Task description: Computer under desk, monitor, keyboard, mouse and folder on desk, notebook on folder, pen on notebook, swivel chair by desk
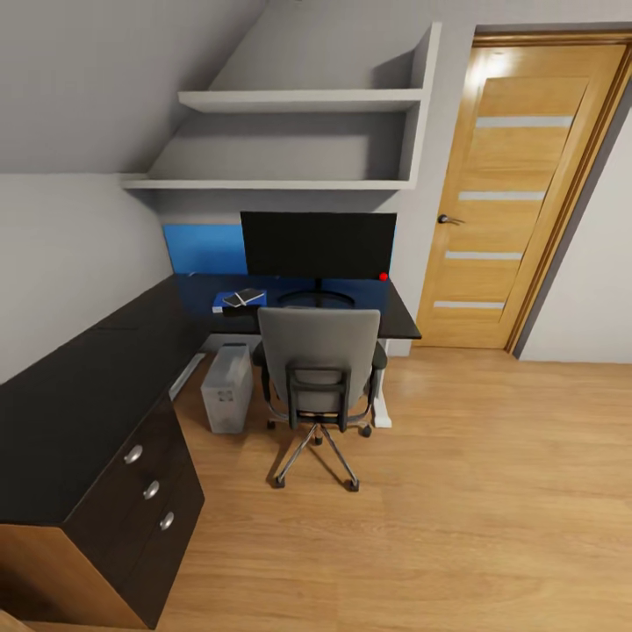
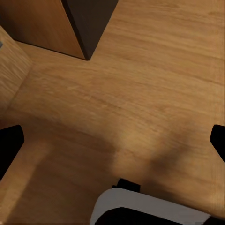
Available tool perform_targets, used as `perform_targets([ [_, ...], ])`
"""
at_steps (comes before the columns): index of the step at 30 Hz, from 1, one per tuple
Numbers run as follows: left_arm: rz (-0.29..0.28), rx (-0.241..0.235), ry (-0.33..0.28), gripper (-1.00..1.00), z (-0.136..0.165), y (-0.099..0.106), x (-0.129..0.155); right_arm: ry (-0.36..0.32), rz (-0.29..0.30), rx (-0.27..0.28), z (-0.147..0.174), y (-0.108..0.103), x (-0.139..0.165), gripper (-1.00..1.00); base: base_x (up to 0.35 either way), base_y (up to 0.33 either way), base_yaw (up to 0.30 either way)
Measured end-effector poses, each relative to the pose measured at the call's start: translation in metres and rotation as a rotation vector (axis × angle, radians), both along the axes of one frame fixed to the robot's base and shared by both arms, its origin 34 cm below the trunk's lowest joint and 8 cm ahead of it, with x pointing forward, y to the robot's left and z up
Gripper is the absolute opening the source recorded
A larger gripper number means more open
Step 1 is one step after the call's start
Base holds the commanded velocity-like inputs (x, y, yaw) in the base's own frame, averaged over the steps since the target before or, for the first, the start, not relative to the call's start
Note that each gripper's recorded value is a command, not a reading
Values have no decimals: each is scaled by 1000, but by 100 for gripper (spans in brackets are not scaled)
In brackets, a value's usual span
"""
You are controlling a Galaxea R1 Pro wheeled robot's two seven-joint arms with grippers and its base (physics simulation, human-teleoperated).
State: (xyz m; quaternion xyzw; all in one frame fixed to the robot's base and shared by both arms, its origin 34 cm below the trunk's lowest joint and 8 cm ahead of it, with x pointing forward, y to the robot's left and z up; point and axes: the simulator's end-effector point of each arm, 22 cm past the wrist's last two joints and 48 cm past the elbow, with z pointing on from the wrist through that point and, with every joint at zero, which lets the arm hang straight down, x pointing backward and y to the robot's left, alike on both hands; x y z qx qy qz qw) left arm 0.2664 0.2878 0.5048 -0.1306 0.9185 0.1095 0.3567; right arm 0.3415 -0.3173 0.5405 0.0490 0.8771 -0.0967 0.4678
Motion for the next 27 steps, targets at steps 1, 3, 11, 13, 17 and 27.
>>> perform_targets([
  [1,0,-1,6,100,1,0,-1,0,0,0,2,0,0,100,0,0,0],
  [3,-1,-4,36,100,0,0,-6,0,-1,1,5,1,0,100,0,0,0],
  [11,-11,-45,205,100,-23,-9,-33,7,-7,7,3,2,1,100,0,0,0],
  [13,-11,-46,214,100,-24,-8,-34,20,-5,10,1,3,0,100,0,0,0],
  [17,-11,-53,227,100,-25,-11,-36,36,-6,10,-2,2,-3,100,0,0,0],
  [27,-1,-51,235,100,-26,-9,-38,38,-4,12,-2,4,-3,100,0,0,0],
])
